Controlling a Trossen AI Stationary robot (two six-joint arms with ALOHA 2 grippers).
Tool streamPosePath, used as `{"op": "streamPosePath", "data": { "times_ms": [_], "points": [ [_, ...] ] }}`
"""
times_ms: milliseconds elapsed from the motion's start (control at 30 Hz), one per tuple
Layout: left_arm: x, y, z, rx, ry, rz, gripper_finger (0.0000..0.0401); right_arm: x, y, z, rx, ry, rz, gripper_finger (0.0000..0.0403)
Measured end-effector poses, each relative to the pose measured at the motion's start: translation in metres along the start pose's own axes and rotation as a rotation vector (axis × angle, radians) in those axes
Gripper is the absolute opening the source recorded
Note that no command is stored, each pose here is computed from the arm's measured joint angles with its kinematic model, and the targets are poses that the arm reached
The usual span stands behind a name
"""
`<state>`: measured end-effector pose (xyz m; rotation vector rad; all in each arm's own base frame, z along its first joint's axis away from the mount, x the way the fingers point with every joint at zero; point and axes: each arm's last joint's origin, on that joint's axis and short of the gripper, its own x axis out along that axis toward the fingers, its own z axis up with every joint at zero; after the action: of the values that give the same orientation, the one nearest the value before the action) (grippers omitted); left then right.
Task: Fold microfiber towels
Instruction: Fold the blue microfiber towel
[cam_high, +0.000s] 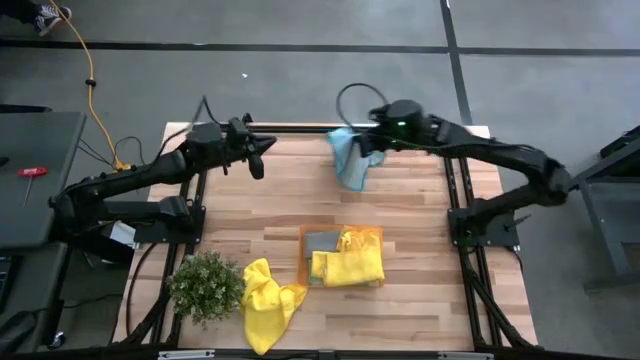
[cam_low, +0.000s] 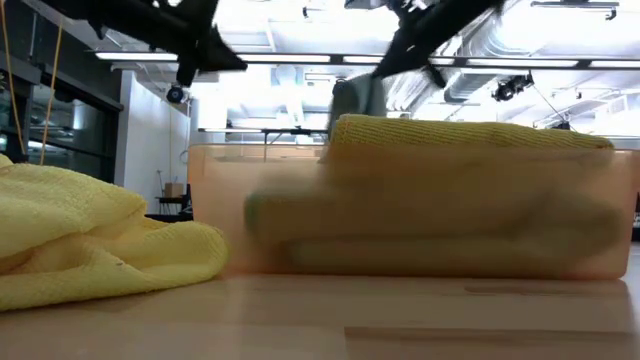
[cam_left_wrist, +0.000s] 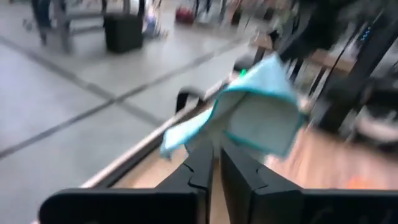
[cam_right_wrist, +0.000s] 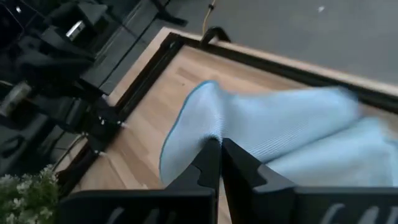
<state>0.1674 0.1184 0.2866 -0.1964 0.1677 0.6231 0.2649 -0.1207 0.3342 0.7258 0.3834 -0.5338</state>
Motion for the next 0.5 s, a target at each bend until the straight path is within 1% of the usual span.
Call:
{"op": "streamPosePath", "data": {
  "times_ms": [100, 167, 233, 267, 333, 400, 500],
  "points": [
    [0.009, 0.000, -0.015, 0.040, 0.131, 0.039, 0.0042, 0.038, -0.001, -0.005, 0.031, 0.031, 0.041, 0.0000],
    [0.017, -0.001, -0.026, 0.046, 0.211, 0.045, 0.0061, 0.060, -0.003, -0.009, 0.047, 0.064, 0.095, 0.0000],
    [0.027, -0.002, -0.035, 0.051, 0.268, 0.044, 0.0081, 0.075, -0.004, -0.013, 0.048, 0.110, 0.163, 0.0000],
    [0.032, -0.002, -0.040, 0.053, 0.298, 0.042, 0.0091, 0.081, -0.004, -0.015, 0.050, 0.134, 0.188, 0.0000],
    [0.045, -0.003, -0.052, 0.065, 0.357, 0.022, 0.0111, 0.088, -0.007, -0.020, 0.057, 0.183, 0.202, 0.0000],
    [0.058, -0.005, -0.066, 0.083, 0.425, -0.028, 0.0128, 0.091, -0.008, -0.023, 0.061, 0.210, 0.202, 0.0000],
    [0.074, -0.007, -0.089, 0.108, 0.533, -0.099, 0.0148, 0.092, -0.009, -0.022, 0.057, 0.210, 0.206, 0.0000]
  ]
}}
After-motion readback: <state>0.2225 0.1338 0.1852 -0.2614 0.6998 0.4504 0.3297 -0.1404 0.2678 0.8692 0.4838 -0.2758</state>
